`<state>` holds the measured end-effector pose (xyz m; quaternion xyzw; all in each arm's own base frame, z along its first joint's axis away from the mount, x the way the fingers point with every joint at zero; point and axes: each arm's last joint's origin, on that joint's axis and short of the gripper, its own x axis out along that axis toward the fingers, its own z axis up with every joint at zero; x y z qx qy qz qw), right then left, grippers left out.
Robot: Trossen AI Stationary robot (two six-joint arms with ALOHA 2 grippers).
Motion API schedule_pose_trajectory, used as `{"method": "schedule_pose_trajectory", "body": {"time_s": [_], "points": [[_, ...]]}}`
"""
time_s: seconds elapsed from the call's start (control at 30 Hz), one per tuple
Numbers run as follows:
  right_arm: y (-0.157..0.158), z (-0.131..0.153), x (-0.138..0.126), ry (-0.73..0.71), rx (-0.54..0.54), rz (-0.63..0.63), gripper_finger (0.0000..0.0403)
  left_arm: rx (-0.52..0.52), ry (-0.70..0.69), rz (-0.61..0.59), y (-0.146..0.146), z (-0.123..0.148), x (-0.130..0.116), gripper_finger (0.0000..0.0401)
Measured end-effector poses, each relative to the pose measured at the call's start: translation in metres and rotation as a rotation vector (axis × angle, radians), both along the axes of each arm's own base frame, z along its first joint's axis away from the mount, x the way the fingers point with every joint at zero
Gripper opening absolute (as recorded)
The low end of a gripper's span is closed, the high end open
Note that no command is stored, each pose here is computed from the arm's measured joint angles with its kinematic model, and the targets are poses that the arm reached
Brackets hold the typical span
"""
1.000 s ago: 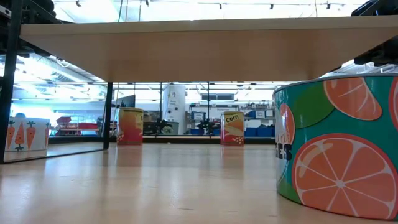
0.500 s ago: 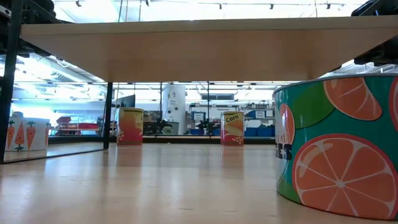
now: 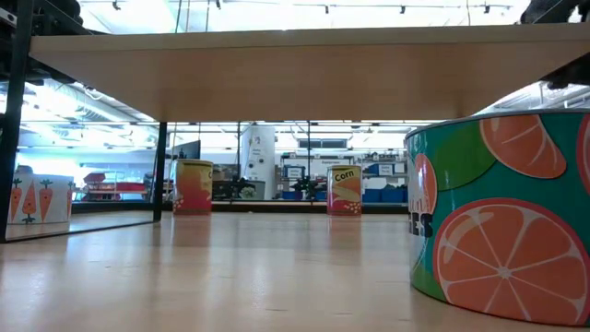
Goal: Pick and place cans onto a shelf
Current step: Put the small canned corn on the shelf
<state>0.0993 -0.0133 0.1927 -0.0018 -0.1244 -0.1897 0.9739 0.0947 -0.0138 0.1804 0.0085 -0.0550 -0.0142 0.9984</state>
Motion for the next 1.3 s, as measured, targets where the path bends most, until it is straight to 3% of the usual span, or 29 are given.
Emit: {"method": "schedule_pose_trajectory", "body": {"time_s": [0.2, 0.4, 0.57, 0.77, 0.83, 1.03, 1.3], "points": [[-0.010, 0.032, -0.004, 0.027, -0.006, -0.340, 0.0009, 0.000, -0.001, 0.000, 0.000, 0.000, 0.000, 0.0098], [-0.022, 0.063, 0.012, 0.259, 0.005, -0.520, 0.0006, 0.000, 0.000, 0.000, 0.000, 0.000, 0.000, 0.0098], [-0.040, 0.078, 0.027, 0.271, 0.248, -0.736, 0.0006, 0.000, 0.000, 0.000, 0.000, 0.000, 0.000, 0.0098], [-0.060, 0.087, 0.041, 0.247, 0.518, -0.816, 0.0010, 0.000, 0.000, 0.000, 0.000, 0.000, 0.000, 0.0098], [-0.068, 0.091, 0.043, 0.300, 0.598, -0.810, 0.0019, 0.000, 0.000, 0.000, 0.000, 0.000, 0.000, 0.0098], [-0.093, 0.092, 0.046, 0.552, 0.779, -0.763, 0.0113, 0.020, 0.028, -0.149, -0.004, -0.003, 0.000, 0.0098], [-0.116, 0.072, 0.034, 0.772, 1.018, -0.770, 0.0295, 0.021, 0.027, -0.163, -0.005, -0.003, 0.000, 0.0098]]}}
